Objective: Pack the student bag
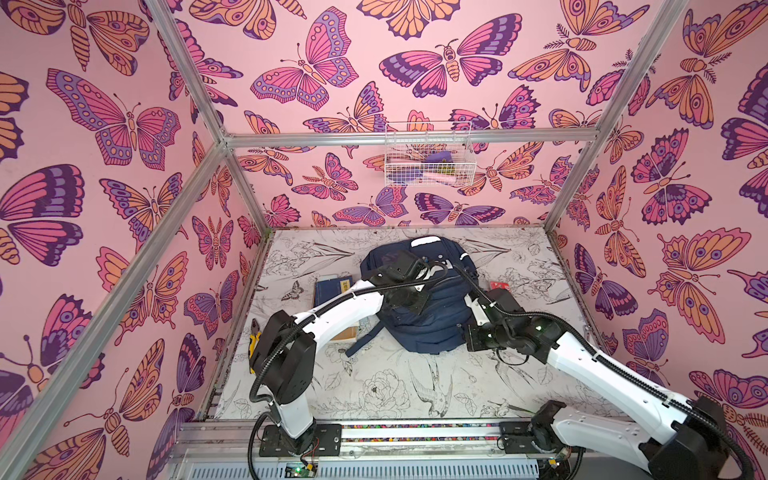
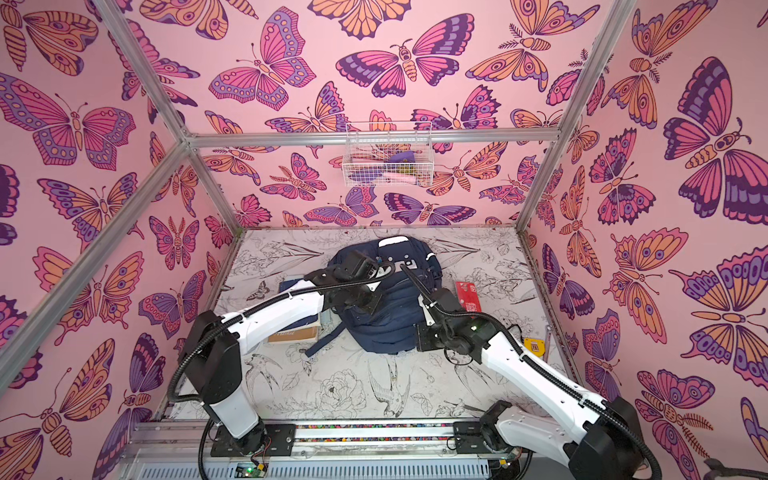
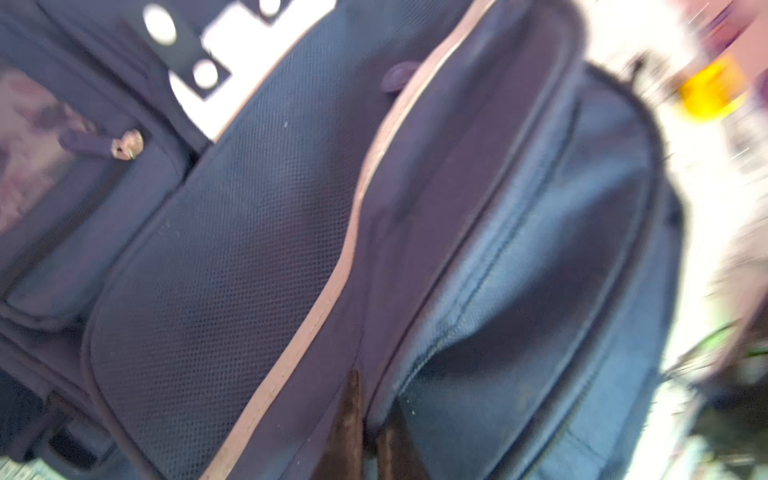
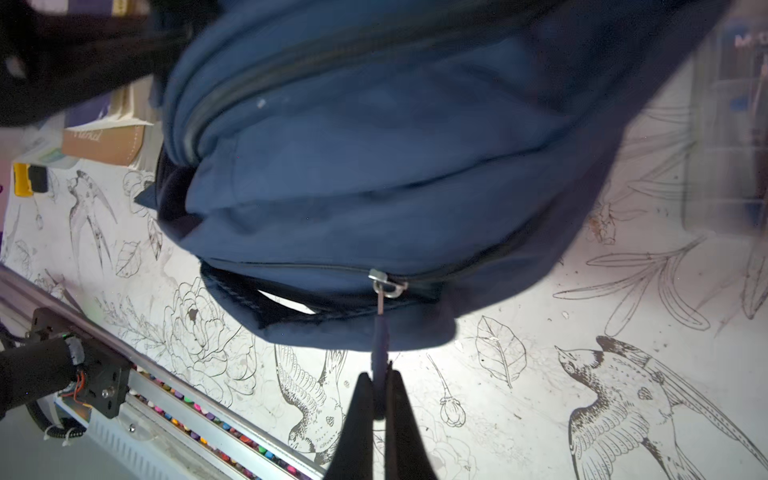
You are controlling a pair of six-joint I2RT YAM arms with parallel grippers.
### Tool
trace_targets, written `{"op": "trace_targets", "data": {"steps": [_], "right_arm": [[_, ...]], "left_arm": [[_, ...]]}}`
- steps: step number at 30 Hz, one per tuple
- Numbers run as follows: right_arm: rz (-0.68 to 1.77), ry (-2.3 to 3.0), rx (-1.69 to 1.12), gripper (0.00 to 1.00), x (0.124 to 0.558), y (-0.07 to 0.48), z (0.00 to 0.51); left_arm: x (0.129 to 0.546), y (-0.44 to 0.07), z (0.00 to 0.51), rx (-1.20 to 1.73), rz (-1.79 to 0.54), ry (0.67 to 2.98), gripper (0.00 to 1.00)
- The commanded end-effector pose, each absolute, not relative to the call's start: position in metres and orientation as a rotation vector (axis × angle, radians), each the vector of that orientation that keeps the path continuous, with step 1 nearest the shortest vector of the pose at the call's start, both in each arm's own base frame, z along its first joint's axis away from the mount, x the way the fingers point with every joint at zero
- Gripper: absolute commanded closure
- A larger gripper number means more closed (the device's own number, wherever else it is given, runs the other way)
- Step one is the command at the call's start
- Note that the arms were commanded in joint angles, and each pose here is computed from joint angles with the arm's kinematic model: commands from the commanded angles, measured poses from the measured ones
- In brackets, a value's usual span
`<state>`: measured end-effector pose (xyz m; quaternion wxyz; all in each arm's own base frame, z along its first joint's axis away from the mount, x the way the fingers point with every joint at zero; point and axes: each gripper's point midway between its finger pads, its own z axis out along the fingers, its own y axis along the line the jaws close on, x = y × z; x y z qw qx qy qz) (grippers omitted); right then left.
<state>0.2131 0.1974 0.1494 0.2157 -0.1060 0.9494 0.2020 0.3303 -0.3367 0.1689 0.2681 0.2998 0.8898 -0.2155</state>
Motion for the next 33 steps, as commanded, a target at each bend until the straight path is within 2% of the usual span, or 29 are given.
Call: {"op": "trace_targets", "data": {"steps": [1, 6, 12, 17, 24, 28, 33], "right_arm": [[0.648, 2.589, -0.449, 1.0, 0.204, 0.229, 0.169], [0.717, 2.553, -0.608, 1.0, 0.196, 0.275, 0.179], [0.74, 2.512, -0.654, 1.0, 0.203, 0.312, 0.181], [0.737, 2.473, -0.65, 1.0, 0.206, 0.317, 0.191], [0.798, 2.467, -0.71, 1.0, 0.204, 0.348, 0.194], [0.762, 2.49, -0.665, 1.0, 0.213, 0.36, 0.177], [0.614, 2.521, -0.55, 1.0, 0.231, 0.349, 0.16]], "left_arm": [[0.337, -0.369, 0.234, 0.708, -0.848, 2.266, 1.0], [0.338, -0.387, 0.252, 0.608, -1.034, 2.267, 1.0], [0.345, -0.392, 0.276, 0.42, -1.3, 2.191, 1.0], [0.355, -0.379, 0.275, 0.369, -1.284, 2.178, 1.0], [0.356, -0.378, 0.267, 0.3, -1.375, 2.169, 1.0], [0.356, -0.38, 0.267, 0.261, -1.442, 2.151, 1.0], [0.35, -0.376, 0.257, 0.27, -1.469, 2.152, 1.0]]}}
